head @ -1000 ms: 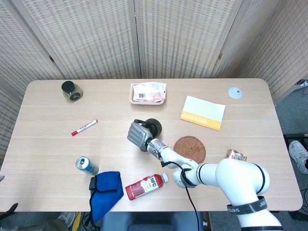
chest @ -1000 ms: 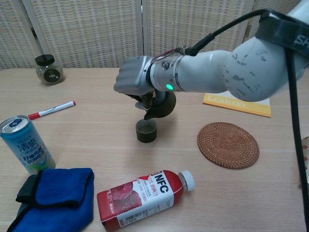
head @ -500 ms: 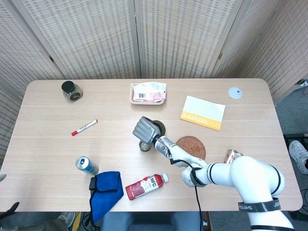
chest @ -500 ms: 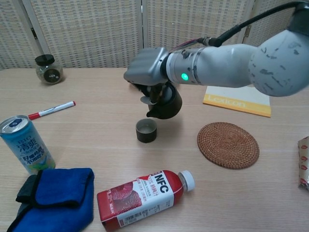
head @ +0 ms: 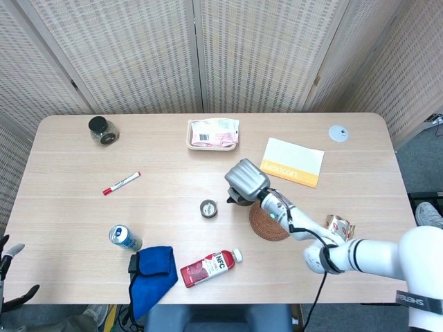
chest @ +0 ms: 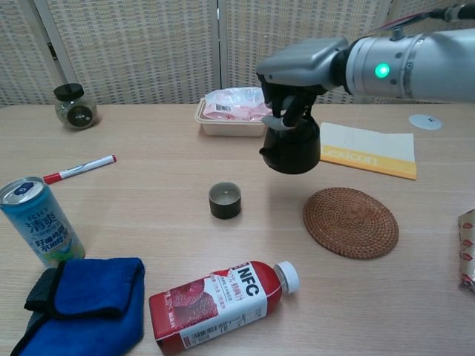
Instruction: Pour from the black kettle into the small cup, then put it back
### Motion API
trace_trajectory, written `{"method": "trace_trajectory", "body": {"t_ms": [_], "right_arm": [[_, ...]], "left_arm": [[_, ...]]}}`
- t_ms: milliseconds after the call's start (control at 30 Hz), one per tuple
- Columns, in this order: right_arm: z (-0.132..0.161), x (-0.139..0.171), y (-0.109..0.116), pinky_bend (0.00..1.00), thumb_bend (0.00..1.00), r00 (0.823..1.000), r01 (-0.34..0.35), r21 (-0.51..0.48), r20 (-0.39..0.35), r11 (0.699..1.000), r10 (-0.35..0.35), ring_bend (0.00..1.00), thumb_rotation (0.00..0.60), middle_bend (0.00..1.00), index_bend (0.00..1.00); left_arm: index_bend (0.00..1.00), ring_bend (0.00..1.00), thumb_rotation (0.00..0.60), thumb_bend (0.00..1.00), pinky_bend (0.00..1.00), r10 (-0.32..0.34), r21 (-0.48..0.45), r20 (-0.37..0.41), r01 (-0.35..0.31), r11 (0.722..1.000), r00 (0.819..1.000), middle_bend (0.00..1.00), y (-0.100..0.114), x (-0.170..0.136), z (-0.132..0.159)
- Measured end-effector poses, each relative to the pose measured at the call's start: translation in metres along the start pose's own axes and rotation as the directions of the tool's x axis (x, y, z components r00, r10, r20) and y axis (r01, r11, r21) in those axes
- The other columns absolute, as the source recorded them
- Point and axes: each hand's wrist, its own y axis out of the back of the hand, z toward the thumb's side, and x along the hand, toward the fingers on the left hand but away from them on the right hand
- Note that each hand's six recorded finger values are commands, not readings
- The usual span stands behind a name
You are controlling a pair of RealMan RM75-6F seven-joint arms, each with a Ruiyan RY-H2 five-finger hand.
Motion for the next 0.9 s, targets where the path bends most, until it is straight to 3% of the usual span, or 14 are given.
{"method": "trace_trajectory", "body": {"t_ms": [433,900], "right_arm": [[-0.037,0.056,-0.046,0.55,0.52,0.998,-0.037,-0.054,0.053,0.998,0.04,0.93,0.441,1.0,1.0],[-0.041,0.068,-0.089,0.55,0.51,0.996,-0.066,-0.104,0.056,0.992,0.072,0.93,0.441,1.0,1.0]], "left_arm": [[0.19,0.03,0.6,0.06,0.0,-0.014,-0.003,0.02,0.014,1.0,1.0,0.02,-0.004,0.004,0.009],[0.19,0.03,0.6,0.06,0.0,-0.023,-0.004,0.014,0.023,1.0,1.0,0.02,-0.006,0.004,0.009]]}}
